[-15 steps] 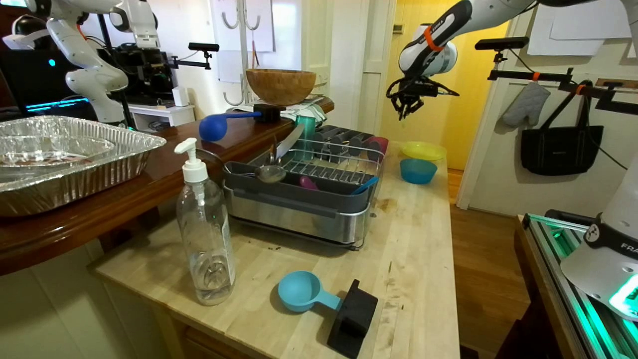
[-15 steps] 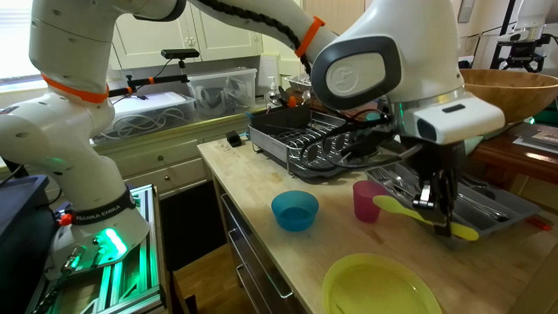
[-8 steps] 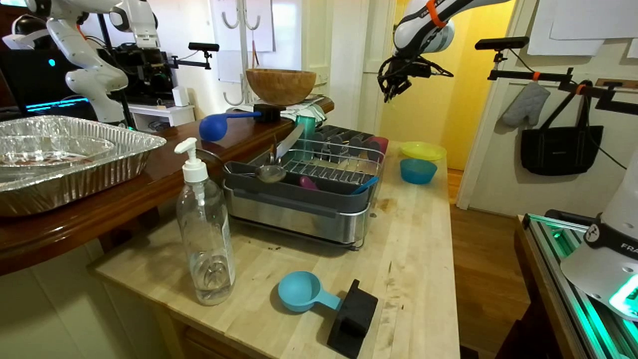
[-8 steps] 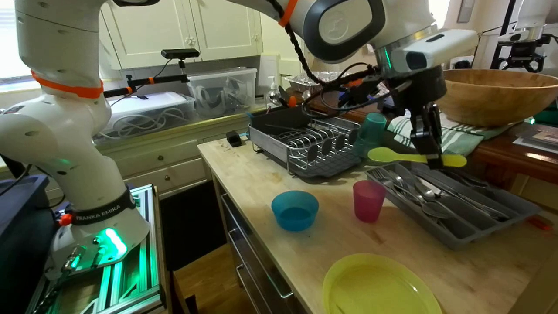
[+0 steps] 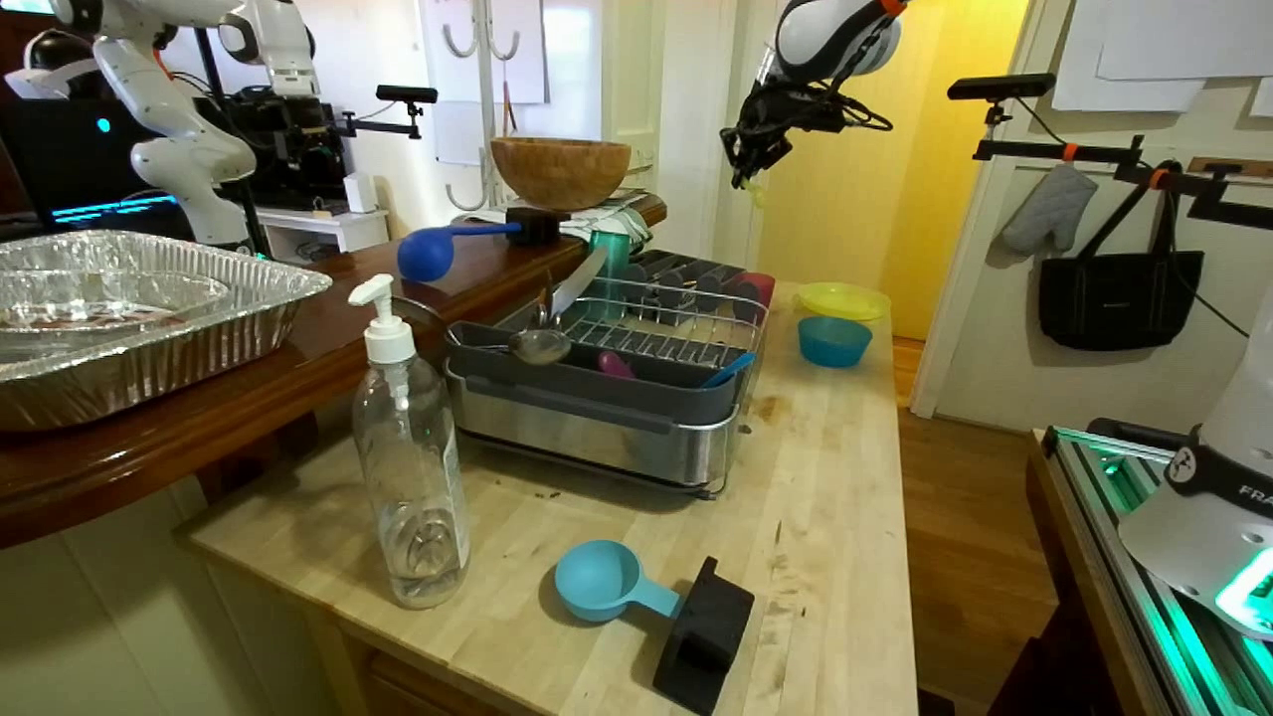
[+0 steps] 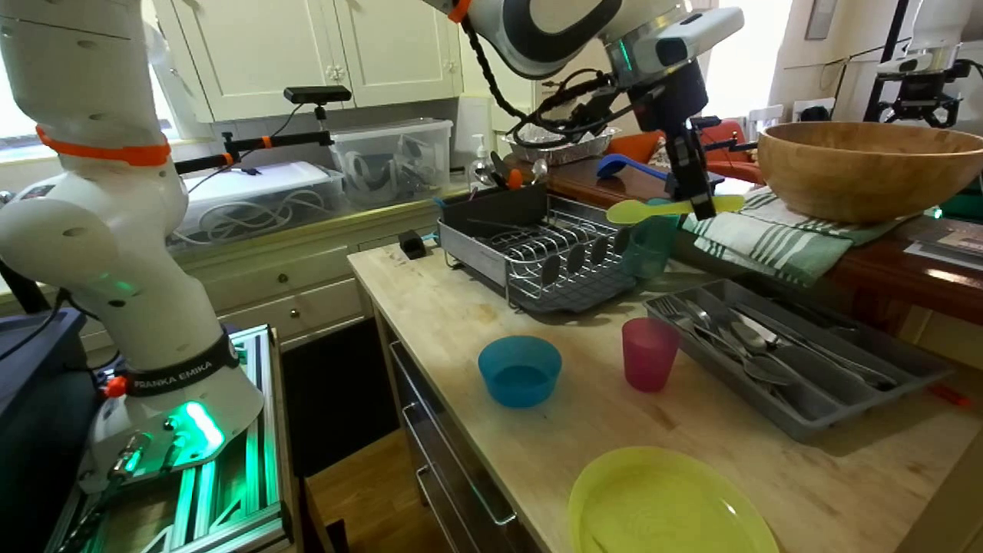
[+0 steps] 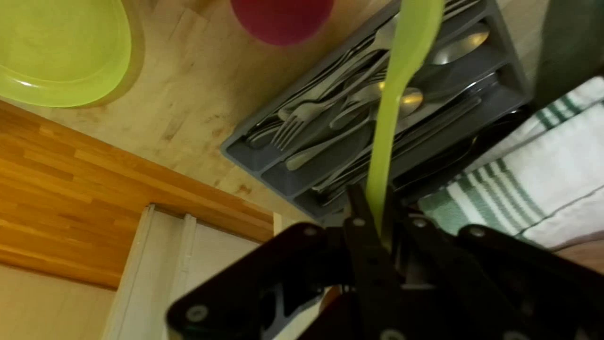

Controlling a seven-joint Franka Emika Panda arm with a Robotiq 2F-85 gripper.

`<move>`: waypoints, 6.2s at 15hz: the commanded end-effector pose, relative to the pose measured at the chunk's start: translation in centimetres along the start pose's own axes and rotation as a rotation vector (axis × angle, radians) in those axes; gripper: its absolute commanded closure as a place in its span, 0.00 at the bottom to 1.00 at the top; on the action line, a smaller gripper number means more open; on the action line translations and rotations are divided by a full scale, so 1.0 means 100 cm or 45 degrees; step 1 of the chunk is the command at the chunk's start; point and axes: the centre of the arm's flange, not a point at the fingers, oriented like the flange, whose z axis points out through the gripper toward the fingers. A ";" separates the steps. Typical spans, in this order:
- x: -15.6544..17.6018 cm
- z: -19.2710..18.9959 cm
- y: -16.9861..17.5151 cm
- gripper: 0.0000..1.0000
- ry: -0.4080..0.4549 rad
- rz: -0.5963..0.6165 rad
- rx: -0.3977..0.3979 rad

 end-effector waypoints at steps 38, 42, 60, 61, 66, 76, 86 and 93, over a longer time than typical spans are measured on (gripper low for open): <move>-0.240 -0.129 -0.167 0.97 0.024 -0.744 0.366; -0.262 -0.136 -0.184 0.97 0.075 -0.785 0.449; -0.368 -0.141 -0.240 0.97 0.213 -1.037 0.707; -0.372 -0.137 -0.241 0.97 0.217 -1.039 0.715; -0.384 -0.127 -0.245 0.97 0.266 -1.069 0.750; -0.378 -0.133 -0.243 0.90 0.294 -1.082 0.770; -0.379 -0.136 -0.231 0.97 0.422 -1.117 0.695; -0.408 -0.135 -0.238 0.97 0.415 -1.123 0.695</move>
